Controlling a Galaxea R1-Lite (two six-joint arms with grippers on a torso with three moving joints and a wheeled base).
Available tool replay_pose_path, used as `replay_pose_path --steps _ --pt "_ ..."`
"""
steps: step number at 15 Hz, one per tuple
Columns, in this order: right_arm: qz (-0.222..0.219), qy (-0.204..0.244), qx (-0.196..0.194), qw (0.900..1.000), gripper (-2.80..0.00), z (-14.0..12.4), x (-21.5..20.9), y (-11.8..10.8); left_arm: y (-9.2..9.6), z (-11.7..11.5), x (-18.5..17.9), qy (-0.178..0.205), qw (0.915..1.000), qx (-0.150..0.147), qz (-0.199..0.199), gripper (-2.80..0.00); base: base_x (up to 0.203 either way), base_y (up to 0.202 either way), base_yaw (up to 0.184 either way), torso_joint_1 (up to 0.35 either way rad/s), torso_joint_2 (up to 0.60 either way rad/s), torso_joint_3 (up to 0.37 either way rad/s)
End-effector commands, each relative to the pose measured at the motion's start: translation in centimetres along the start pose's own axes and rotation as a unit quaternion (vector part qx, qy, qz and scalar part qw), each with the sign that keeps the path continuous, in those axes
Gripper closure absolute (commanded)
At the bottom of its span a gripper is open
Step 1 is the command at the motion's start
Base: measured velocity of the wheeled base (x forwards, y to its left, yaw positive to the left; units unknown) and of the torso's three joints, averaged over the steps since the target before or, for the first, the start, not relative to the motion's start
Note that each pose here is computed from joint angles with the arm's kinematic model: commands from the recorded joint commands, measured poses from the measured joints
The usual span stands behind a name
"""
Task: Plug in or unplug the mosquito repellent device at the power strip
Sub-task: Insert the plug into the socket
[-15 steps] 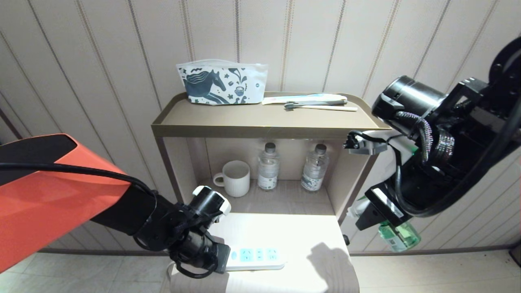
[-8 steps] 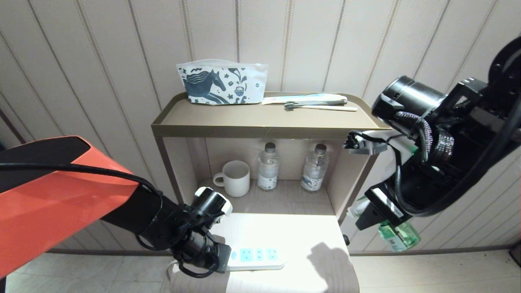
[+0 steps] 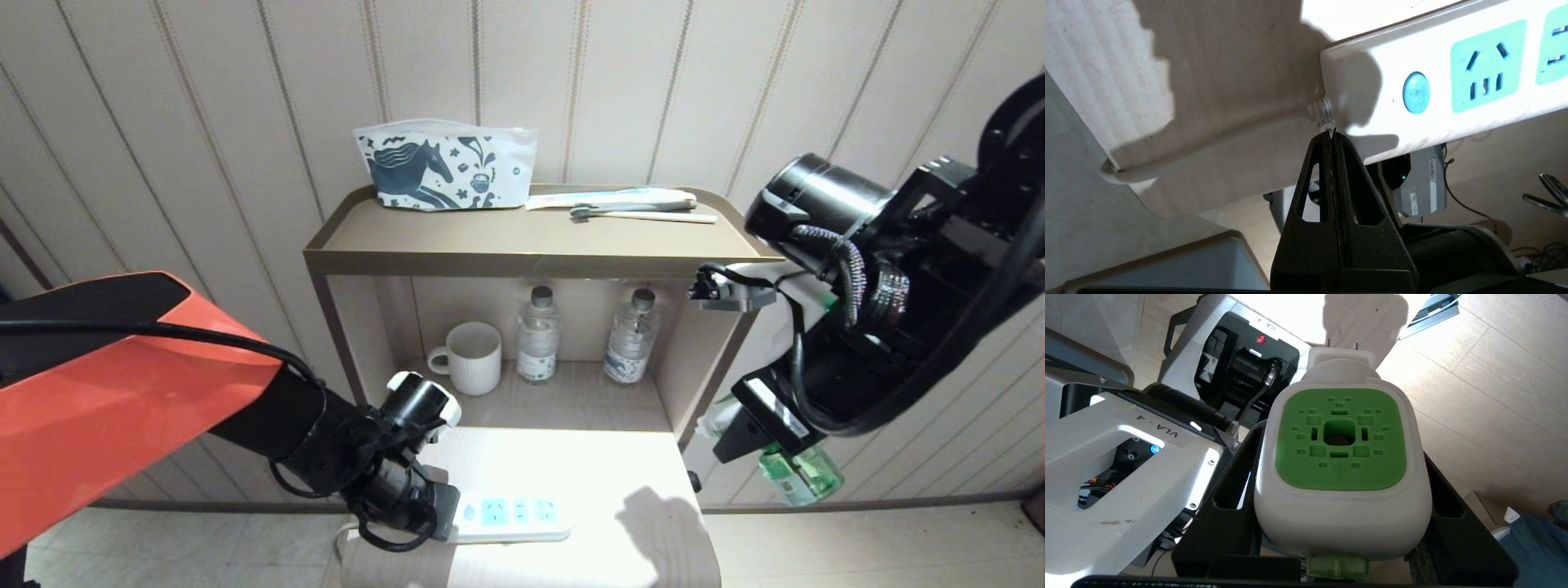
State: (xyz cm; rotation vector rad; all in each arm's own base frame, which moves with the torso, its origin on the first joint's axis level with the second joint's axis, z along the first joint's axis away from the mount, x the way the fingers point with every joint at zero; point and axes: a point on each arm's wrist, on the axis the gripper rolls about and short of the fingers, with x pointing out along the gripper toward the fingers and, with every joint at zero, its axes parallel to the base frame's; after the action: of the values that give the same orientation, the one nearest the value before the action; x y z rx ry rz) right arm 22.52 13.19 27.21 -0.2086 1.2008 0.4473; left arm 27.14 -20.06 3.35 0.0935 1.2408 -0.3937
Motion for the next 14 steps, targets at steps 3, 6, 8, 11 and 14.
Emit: replay_pose_path --steps 3,6,8,11,14 --pt "0.000 0.005 0.000 1.000 0.00 0.0 0.1 0.0 -0.3 0.7 -0.1 -0.006 1.0000 0.001 -0.002 0.00 0.000 0.000 0.000 0.000 0.00 0.000" --pt "0.000 0.005 0.001 1.000 0.00 0.0 0.1 0.0 -0.9 0.6 0.0 0.009 0.9999 0.009 -0.001 0.00 0.000 0.000 0.000 0.000 0.00 0.000" --pt "0.000 0.005 0.001 1.000 0.00 0.1 0.2 0.0 -1.3 0.5 0.0 0.009 0.9998 0.015 -0.004 0.00 0.000 0.000 0.000 0.000 0.00 0.000" --pt "-0.001 0.007 0.001 1.000 0.00 0.2 0.4 0.0 -1.5 0.6 0.2 0.008 0.9998 0.016 -0.004 0.00 0.000 0.000 0.000 0.000 0.00 0.000" --pt "-0.001 0.007 0.001 1.000 0.00 0.2 0.4 0.0 -1.5 0.7 0.6 0.010 0.9998 0.015 -0.004 0.00 0.000 0.000 0.000 0.000 0.00 0.000"
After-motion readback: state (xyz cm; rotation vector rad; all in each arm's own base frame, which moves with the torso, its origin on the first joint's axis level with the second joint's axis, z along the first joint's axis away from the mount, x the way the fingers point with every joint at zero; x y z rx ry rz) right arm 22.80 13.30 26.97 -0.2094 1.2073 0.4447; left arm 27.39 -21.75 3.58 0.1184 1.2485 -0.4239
